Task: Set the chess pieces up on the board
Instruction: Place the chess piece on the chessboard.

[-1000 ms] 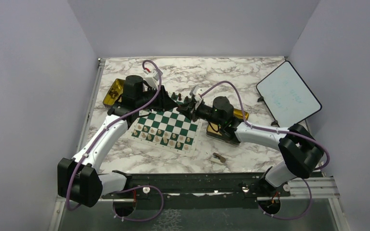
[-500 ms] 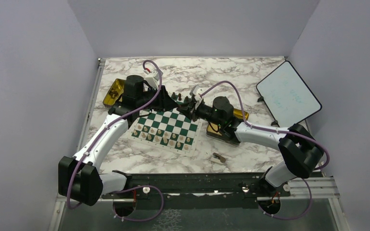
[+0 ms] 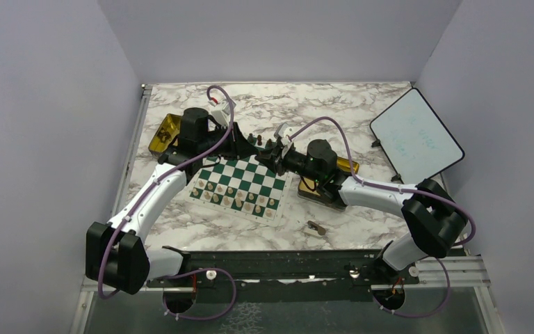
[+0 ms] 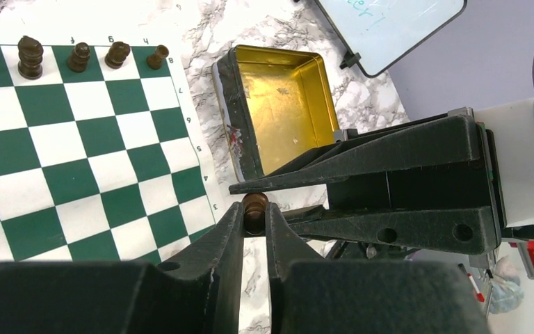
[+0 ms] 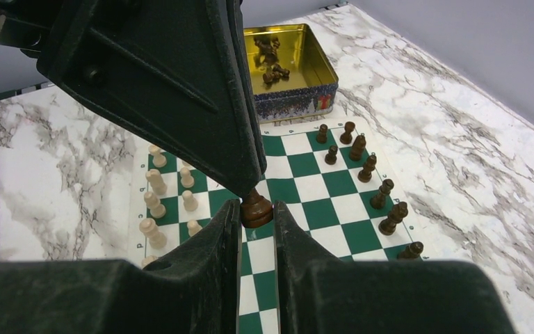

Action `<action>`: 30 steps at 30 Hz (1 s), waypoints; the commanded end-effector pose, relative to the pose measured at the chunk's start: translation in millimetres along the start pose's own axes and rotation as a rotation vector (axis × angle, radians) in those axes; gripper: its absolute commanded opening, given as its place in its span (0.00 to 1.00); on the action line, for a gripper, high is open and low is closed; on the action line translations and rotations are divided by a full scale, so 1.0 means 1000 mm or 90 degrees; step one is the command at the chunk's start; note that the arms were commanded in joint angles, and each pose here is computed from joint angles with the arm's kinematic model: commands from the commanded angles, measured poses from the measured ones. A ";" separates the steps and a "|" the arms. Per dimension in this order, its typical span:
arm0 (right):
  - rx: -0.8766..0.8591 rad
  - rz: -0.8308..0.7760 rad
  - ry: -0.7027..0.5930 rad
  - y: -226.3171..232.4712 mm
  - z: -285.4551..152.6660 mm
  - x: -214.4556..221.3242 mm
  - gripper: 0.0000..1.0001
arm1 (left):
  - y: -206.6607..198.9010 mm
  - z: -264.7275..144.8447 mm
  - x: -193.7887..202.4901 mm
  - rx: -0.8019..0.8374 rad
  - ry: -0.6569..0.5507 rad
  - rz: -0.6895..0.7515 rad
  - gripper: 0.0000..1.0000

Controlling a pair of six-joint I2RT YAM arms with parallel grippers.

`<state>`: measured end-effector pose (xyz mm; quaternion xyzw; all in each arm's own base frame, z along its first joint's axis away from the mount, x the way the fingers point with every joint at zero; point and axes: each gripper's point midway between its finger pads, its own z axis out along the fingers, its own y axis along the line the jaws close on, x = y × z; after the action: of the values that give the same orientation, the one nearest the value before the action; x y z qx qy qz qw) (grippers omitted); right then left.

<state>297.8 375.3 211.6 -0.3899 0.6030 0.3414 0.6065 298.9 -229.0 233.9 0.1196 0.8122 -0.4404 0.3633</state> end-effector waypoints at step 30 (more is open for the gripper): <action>0.272 0.086 -0.058 -0.042 -0.107 -0.041 1.00 | 0.131 0.032 -0.049 -0.415 -0.009 0.116 0.13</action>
<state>278.5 289.8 261.3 -0.2384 0.6310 0.3076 0.6711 389.6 -193.2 183.0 0.0879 0.8832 -0.2107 0.4098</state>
